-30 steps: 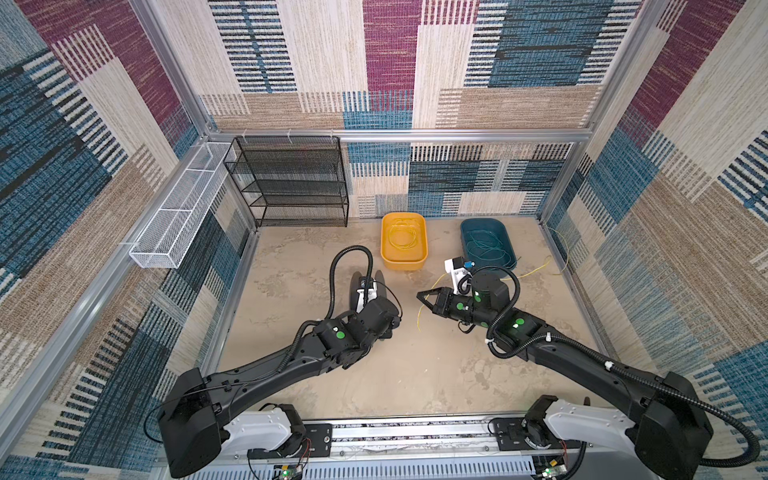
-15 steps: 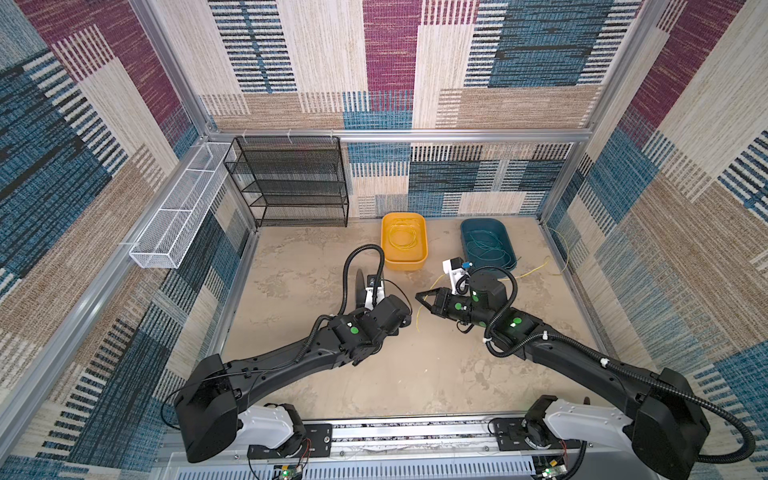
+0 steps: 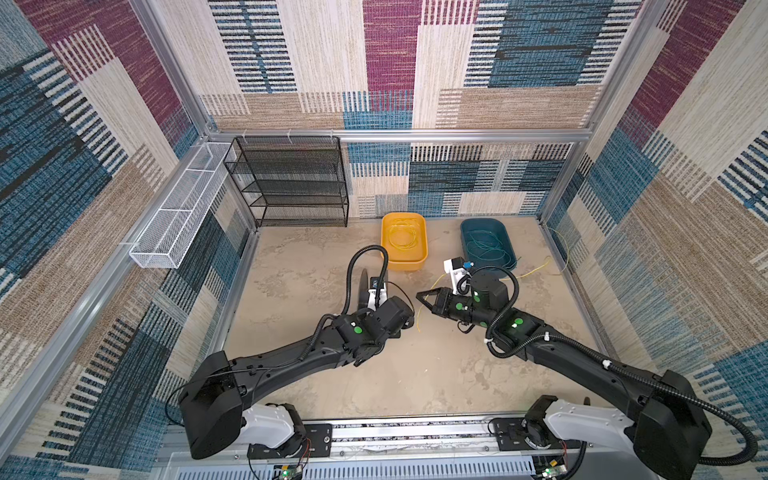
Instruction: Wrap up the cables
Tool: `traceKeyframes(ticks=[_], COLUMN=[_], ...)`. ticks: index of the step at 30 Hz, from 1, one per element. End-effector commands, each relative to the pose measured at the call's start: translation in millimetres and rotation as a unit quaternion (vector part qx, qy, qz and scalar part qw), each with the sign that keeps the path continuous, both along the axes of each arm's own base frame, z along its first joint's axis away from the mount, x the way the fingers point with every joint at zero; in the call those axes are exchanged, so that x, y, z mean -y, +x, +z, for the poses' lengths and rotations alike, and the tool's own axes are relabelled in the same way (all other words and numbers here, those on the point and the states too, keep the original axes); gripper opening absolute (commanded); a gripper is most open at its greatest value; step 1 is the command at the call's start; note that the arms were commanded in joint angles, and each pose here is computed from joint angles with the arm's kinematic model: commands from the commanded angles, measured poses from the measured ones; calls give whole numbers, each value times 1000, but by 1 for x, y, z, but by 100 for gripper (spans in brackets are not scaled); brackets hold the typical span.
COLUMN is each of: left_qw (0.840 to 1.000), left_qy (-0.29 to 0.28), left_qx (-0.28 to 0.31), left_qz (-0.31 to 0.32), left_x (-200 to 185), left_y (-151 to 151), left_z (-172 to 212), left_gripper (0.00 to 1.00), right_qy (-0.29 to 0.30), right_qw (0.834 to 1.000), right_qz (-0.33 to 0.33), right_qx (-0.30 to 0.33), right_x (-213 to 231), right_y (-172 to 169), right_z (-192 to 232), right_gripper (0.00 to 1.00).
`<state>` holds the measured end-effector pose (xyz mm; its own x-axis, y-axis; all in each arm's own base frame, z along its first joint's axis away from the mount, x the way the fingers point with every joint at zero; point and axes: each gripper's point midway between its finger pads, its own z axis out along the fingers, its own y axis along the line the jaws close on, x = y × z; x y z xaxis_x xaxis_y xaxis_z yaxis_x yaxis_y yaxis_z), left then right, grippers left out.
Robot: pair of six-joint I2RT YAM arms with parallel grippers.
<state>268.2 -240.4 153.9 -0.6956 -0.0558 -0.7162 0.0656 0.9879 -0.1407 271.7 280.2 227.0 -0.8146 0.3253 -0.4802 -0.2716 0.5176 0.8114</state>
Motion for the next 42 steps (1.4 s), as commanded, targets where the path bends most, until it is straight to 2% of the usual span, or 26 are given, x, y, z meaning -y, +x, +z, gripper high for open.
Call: traceKeyframes(ticks=[1, 7, 10, 13, 16, 18, 21, 24, 27, 30, 36, 42], left_qw=[1000, 1000, 1000, 999, 996, 992, 992, 996, 997, 995, 999, 995], left_qy=[0, -1, -5, -20, -47, -68, -63, -53, -69, -91, -42, -84], left_qx=[-7, -8, -4, 9, 45, 81, 108, 74, 34, 24, 1, 17], left_qz=[1, -4, -18, -49, -69, -63, -29, -25, -29, -31, -4, -43], left_x=[0, 4, 9, 17, 10, -10, -51, -69, -66, -61, -77, -58], left_y=[-2, -2, -2, -5, -14, -23, -32, -43, -51, -54, -56, -56], left_z=[0, 4, 11, 40, 90, 122, 136, 109, 68, 44, 18, 14], left_gripper=[24, 33, 41, 51, 51, 50, 52, 61, 62, 62, 48, 38], right_qy=[10, 10, 10, 12, 13, 14, 18, 16, 21, 22, 25, 28], right_qw=[1000, 1000, 1000, 1000, 1000, 1000, 999, 998, 996, 995, 992, 993], right_qz=[-2, -3, -2, -2, 2, 4, 11, 22, 53, 69, 90, 99], right_qx=[15, 14, 14, 14, 17, 18, 24, 50, 68, 74, 79, 65], right_x=[-1, 0, 0, 0, -1, -2, -5, -20, -51, -74, -101, -111], right_y=[3, 1, 1, 1, 1, 1, 0, -2, -5, 1, 10, 9], right_z=[8, 8, 8, 9, 11, 12, 19, 36, 52, 57, 61, 50], right_gripper=[0, 0, 0, 0, 0, 0, 0, 0, 0, 0, 0, 0])
